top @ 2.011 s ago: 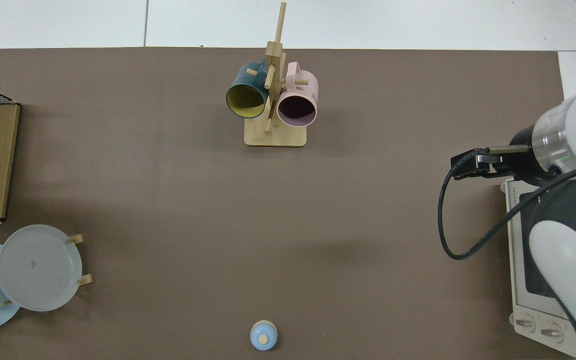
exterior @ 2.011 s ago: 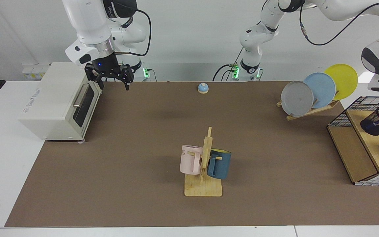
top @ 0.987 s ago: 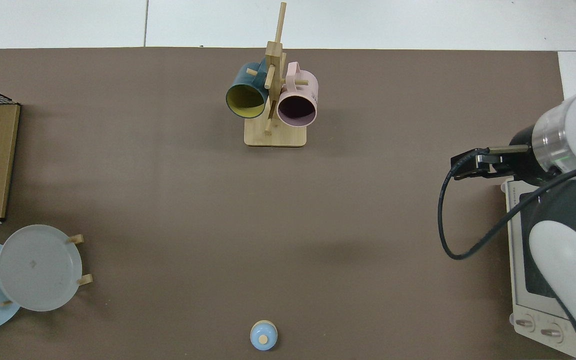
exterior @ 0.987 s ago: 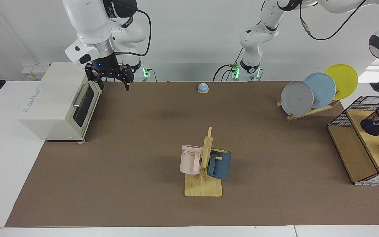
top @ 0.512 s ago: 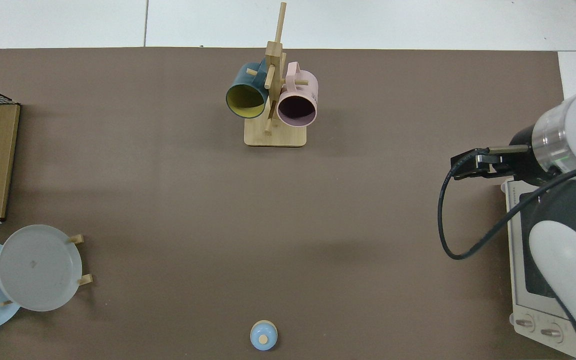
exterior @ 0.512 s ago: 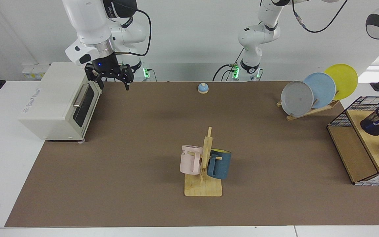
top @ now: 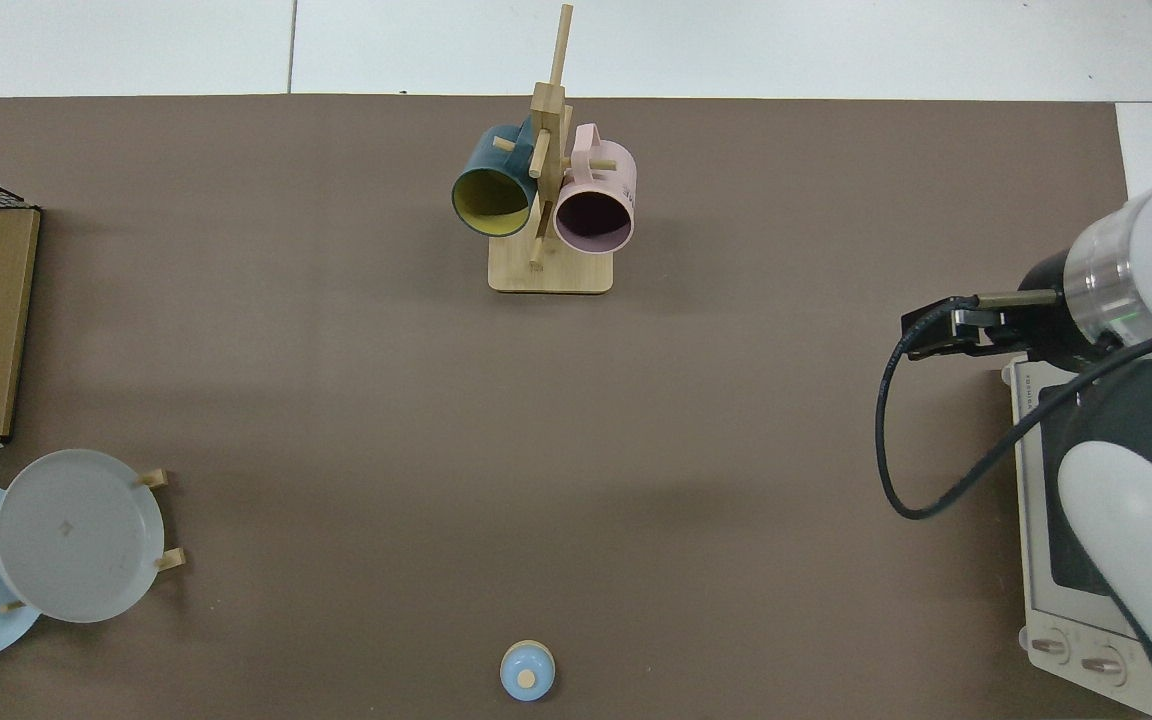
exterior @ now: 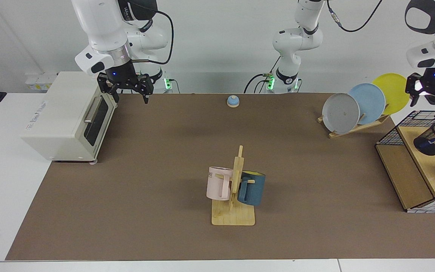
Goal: Put markers into pen holder
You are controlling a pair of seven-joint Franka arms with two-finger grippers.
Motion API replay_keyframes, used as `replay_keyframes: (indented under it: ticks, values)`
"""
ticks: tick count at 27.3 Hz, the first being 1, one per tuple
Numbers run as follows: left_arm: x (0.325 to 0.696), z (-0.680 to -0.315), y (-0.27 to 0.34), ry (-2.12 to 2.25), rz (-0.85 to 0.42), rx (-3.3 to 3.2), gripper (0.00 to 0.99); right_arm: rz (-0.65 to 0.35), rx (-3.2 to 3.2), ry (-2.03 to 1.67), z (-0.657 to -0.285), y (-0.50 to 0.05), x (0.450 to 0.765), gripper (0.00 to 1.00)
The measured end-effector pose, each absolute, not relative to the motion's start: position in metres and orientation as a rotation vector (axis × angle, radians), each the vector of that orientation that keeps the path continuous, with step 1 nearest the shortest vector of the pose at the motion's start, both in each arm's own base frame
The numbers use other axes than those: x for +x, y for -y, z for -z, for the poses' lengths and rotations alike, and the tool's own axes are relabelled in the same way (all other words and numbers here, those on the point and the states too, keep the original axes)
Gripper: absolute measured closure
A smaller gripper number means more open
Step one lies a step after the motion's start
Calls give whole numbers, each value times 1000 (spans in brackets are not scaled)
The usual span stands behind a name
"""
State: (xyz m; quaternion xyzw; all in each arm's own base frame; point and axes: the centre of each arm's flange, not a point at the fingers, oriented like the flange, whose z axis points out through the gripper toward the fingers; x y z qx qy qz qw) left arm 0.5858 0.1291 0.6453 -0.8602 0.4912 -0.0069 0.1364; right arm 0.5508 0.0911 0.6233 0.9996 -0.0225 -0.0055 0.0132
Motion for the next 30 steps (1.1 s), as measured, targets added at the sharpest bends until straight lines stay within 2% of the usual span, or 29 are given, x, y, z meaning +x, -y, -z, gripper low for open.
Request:
replay_keyframes:
  ticks: [5,8,9,10,19,30]
  values:
    - [573,-640,-102,-1303,32,-2658,260,17,3114,70,-623,-91,551,0]
    - [567,-635,-83,-1222,26,-2770,159,17,3114,70,-623,-91,551,0]
    - [565,-634,-78,-1193,24,-2797,62,17,3114,70,-623,-91,551,0]
    - [563,-633,-72,-1156,20,-2825,13,17,3114,70,-623,-91,551,0]
    - [545,-637,-26,-732,-19,-3018,0,17,3114,70,-623,-91,551,0]
    - [532,-650,4,-448,-4,-3160,0,17,3114,70,-623,-91,551,0]
